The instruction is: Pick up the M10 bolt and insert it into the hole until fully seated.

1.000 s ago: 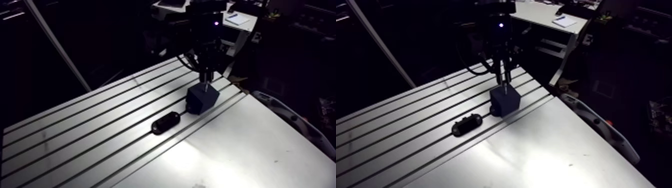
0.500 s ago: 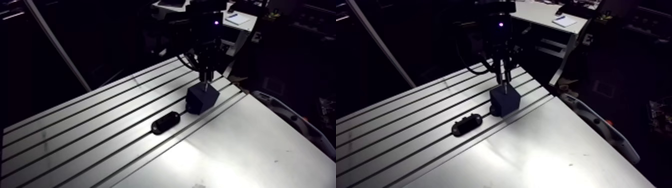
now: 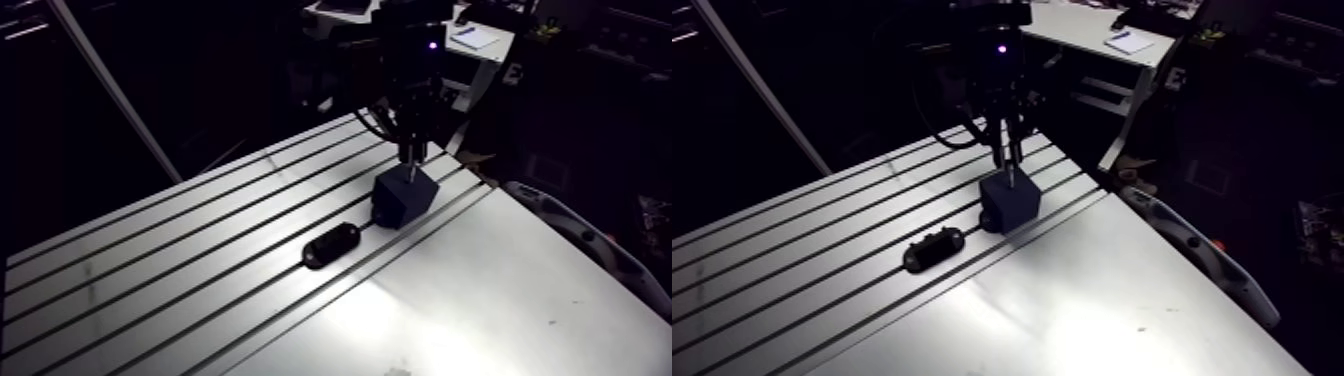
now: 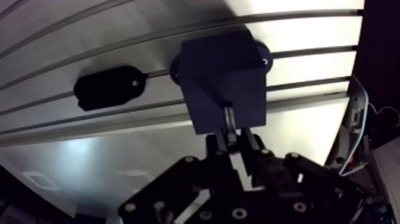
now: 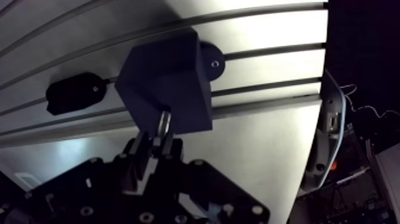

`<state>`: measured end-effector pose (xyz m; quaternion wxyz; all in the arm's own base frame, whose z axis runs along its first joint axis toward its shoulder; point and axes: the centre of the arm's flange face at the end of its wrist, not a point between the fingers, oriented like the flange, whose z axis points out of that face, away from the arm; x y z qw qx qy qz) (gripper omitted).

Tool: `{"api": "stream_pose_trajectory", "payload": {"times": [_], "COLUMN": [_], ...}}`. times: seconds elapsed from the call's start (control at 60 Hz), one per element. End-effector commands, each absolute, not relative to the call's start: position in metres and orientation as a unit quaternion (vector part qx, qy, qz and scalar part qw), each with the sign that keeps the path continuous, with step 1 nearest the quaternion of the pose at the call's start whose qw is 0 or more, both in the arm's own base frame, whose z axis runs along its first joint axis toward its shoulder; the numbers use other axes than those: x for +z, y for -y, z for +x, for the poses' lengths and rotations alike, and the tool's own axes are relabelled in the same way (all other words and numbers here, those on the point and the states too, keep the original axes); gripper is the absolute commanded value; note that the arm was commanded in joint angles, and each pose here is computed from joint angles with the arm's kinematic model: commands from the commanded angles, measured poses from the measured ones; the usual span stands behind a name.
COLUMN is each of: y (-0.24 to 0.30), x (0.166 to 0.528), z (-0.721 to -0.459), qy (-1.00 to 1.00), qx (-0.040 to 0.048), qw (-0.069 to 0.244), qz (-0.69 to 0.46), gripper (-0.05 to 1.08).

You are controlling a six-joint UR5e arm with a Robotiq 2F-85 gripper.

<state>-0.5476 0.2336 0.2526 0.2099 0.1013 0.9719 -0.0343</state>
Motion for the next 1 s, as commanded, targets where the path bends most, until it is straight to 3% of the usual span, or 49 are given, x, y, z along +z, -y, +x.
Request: {"api": "stream_pose_trajectory", "payload": {"times": [0.017,1.0], "y": [-0.233,-0.2333], "x": [0.2514,0.252], "z": [-0.5475,-0.548], "qy": [-0.972,-0.972], "qx": [-0.0347,-0.0341], "qw": [0.211,0.21], "qz": [0.101,0.101], "gripper": [1.08,1.08]}}
